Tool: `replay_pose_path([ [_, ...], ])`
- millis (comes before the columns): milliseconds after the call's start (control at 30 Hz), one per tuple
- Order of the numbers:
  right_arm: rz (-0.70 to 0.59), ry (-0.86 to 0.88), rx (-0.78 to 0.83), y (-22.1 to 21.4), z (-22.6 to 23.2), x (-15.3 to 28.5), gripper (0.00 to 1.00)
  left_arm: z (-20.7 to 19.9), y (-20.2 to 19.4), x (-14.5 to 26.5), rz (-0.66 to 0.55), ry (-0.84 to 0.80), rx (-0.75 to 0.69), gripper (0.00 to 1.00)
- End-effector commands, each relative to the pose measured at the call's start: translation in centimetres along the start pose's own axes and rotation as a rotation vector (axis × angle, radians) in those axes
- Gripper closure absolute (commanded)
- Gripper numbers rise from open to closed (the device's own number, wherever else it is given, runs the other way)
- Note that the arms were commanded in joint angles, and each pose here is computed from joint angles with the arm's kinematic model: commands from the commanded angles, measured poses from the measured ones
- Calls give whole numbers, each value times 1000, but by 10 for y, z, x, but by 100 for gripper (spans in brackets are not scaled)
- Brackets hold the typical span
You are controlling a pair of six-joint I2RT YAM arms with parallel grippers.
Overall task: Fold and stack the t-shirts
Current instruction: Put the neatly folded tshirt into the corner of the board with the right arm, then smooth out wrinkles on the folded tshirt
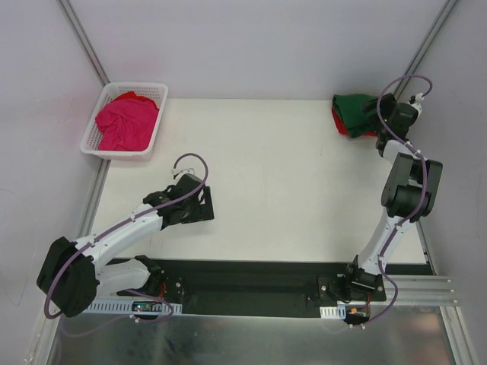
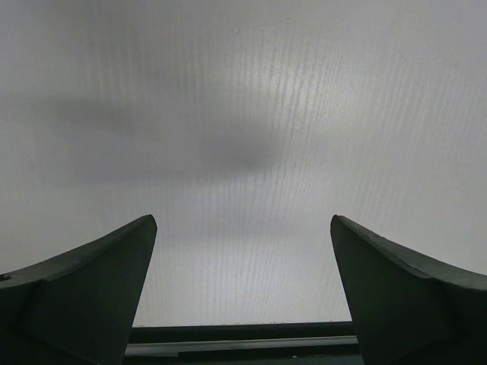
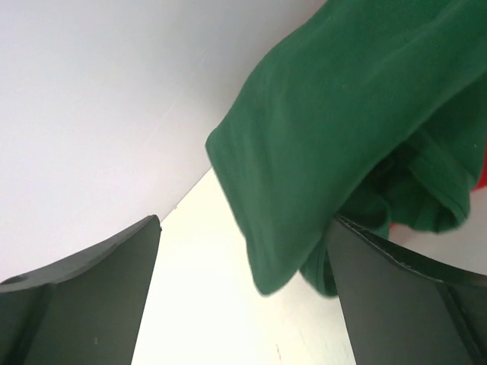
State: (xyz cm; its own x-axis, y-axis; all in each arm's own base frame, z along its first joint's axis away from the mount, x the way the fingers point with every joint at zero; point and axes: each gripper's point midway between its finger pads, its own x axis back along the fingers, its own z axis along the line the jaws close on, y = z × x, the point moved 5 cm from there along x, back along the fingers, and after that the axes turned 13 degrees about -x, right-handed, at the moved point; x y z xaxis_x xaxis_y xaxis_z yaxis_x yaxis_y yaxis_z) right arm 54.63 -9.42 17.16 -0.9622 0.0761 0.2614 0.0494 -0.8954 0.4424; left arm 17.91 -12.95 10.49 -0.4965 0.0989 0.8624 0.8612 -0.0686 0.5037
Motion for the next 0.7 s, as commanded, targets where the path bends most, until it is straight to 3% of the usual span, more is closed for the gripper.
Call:
replay_pose_path([
  [0,-96,116,95,26,43,40,8,3,-3,6,-27,-16,21,1],
  [200,-99,122,145,26,54,79,8,4,-4,7,-65,-40,7,1],
  [400,-71,114,195,28,53,85,8,-11,19,7,-122,-112,-56,1],
  [500,-56,129,166,39,52,70,28,-15,22,4,-113,-120,-68,1],
  [533,-41,147,155,42,55,66,54,-15,19,1,-103,-122,-69,1],
  [633,-1,182,112,49,55,40,99,-12,10,-3,-91,-122,-50,1],
  [667,-7,225,116,58,71,35,99,-12,7,-4,-89,-123,-42,1],
])
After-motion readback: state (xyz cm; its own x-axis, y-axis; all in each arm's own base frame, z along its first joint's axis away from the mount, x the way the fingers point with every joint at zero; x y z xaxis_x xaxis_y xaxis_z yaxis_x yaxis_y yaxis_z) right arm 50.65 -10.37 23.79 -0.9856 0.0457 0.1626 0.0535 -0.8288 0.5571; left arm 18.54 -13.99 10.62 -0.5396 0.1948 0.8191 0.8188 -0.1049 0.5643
